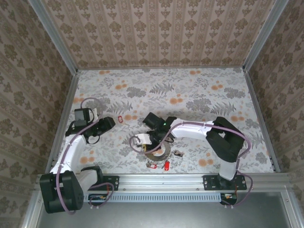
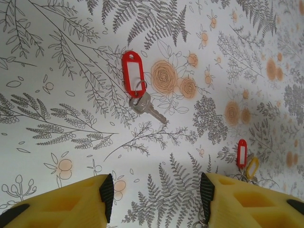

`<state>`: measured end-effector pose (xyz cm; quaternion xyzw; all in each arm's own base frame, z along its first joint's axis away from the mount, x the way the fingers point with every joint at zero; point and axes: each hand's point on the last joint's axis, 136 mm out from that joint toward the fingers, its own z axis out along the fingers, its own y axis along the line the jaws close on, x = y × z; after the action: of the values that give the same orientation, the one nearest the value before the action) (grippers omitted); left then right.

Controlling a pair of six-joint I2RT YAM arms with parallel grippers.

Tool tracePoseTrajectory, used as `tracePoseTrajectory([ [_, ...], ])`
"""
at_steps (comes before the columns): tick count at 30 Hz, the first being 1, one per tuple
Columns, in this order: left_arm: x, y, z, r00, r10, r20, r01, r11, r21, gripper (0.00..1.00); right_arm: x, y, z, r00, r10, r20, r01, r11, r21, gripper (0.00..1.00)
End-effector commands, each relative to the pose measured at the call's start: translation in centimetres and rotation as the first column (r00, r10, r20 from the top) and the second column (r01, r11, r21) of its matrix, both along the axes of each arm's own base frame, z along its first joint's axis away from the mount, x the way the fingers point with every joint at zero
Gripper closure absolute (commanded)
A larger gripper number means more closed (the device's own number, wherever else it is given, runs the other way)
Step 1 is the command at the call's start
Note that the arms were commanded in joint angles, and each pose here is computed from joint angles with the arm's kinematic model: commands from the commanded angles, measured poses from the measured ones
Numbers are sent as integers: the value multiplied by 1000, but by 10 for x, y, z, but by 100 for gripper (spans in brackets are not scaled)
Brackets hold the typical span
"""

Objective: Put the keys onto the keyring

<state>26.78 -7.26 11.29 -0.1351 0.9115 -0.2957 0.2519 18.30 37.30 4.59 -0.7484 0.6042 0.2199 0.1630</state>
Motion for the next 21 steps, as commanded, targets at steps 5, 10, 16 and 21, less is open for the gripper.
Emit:
tracePoseTrajectory([
  [5, -6, -6, -13, 999, -18, -33, 16, 999, -51, 49, 10, -5, -19, 996, -94, -4, 93, 991, -94, 75],
  [10, -9, -9, -17, 999, -26, -40, 23, 998, -65, 50, 16, -1, -19, 993, -120, -16, 118, 989, -90, 74],
  [16, -10, -9, -19, 999, -23, -41, 21, 998, -67, 50, 13, 7, -18, 991, -120, -65, 114, 989, -91, 71],
  [21, -10, -10, -20, 999, -31, -41, 28, 997, -74, 50, 9, 6, -17, 990, -112, -83, 103, 989, -104, 71],
])
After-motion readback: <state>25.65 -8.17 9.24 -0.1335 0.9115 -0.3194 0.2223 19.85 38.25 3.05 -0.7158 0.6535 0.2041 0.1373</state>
